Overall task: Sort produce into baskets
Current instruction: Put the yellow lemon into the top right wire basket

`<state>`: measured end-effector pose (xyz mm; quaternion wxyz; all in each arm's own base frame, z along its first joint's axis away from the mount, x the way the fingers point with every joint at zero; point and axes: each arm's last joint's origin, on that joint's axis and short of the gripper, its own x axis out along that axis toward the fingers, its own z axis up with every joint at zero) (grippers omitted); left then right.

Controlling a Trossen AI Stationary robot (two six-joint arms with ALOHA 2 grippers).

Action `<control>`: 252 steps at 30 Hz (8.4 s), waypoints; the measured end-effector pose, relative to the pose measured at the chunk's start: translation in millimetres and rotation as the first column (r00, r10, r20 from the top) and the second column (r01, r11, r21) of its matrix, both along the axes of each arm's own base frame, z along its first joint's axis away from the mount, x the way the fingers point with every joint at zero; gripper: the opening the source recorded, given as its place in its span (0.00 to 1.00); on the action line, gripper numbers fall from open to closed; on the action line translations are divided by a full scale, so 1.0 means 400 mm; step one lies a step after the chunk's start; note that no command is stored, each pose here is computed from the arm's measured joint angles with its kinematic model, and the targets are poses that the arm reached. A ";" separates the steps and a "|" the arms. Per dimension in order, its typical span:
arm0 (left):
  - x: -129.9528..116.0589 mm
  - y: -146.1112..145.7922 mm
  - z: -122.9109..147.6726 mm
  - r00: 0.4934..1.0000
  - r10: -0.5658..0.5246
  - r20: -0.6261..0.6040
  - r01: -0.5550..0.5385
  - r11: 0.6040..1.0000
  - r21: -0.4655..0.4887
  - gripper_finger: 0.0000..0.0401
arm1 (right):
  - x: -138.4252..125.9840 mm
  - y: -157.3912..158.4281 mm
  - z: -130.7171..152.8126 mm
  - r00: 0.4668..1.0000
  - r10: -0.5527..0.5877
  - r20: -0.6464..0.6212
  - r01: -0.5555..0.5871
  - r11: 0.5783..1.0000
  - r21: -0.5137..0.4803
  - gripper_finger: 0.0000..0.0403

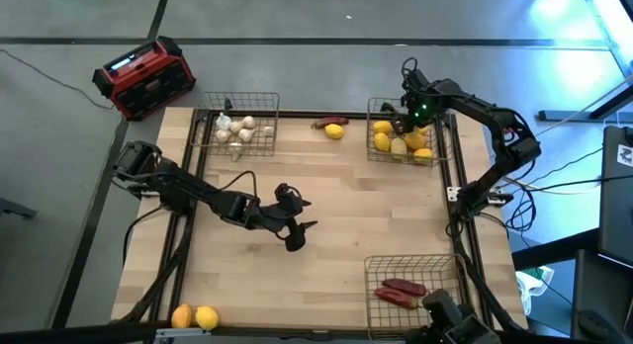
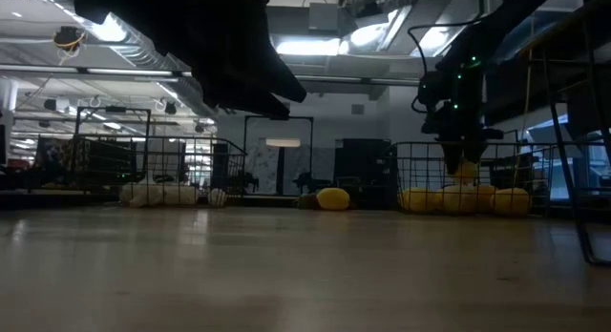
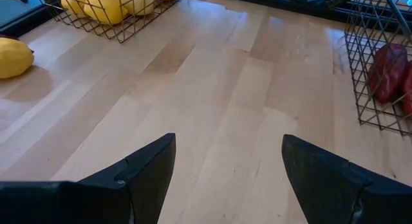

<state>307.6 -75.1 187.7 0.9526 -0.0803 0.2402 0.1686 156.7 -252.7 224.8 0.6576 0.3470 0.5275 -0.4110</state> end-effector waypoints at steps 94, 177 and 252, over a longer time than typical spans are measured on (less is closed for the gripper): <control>-0.274 -0.341 0.262 0.589 -0.577 -0.566 0.634 0.764 -0.120 0.70 | 0.239 0.604 0.153 0.573 0.757 0.314 -0.545 0.638 -0.544 0.79; -0.305 -0.278 0.230 0.820 -0.174 -0.545 0.201 0.980 -0.011 0.57 | 0.257 0.602 0.143 0.575 0.772 0.272 -0.544 0.609 -0.578 0.79; -0.098 -0.090 0.258 0.922 -0.090 0.377 0.054 0.993 0.105 0.68 | 0.517 0.826 0.070 0.005 0.860 0.510 -0.304 0.488 -0.818 0.50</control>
